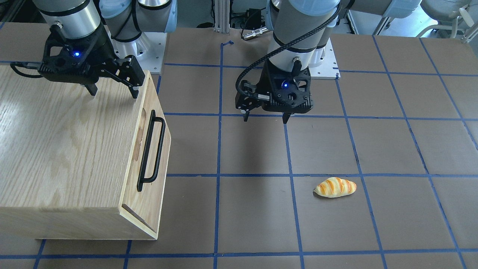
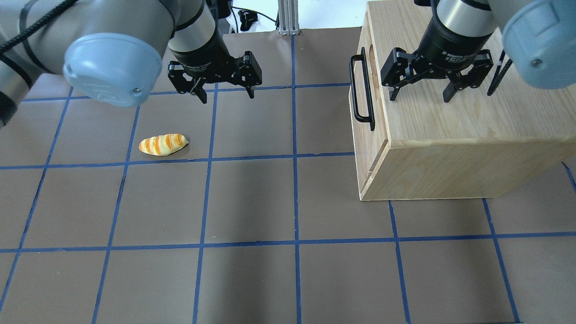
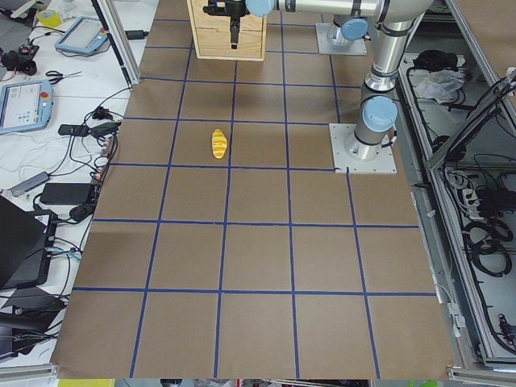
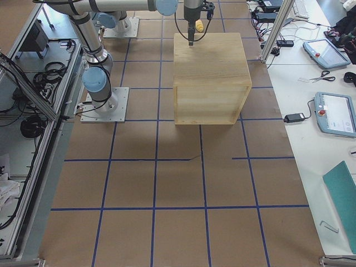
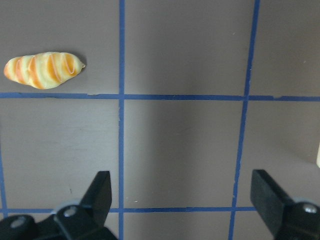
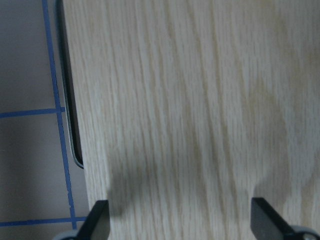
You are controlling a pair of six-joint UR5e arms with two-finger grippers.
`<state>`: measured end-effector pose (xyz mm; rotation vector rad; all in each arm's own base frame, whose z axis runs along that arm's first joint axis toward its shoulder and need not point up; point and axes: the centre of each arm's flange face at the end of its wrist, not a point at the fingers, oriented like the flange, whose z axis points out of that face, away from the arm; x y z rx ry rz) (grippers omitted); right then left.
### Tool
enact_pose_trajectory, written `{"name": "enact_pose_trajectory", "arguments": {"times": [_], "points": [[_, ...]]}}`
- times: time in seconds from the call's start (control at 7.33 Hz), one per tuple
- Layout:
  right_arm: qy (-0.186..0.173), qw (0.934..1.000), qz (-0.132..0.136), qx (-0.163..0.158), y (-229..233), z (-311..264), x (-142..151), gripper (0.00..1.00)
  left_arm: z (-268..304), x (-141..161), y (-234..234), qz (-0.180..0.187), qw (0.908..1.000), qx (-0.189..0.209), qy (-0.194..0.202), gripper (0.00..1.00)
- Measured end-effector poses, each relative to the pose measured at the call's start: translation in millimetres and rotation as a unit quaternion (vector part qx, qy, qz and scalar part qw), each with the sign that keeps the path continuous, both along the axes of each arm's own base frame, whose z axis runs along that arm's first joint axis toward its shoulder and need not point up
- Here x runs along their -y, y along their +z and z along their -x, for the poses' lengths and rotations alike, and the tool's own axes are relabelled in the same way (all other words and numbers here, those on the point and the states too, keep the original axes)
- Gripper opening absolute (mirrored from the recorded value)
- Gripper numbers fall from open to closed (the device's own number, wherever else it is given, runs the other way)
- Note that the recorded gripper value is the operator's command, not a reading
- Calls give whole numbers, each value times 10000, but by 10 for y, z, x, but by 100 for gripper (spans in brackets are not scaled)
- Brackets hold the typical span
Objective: Open upper drawer
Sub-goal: 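Move the left gripper across toward the black drawer handle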
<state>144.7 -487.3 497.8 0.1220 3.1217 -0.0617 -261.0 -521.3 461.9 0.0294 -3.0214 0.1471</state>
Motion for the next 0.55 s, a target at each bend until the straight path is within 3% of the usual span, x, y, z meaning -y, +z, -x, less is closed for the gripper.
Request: {"name": "enact_pose_trajectory", "arguments": {"times": [0.55], "points": [[0, 10000, 0, -3, 0, 1, 0, 100, 488, 87, -217, 85, 9974, -712, -117, 100]]}}
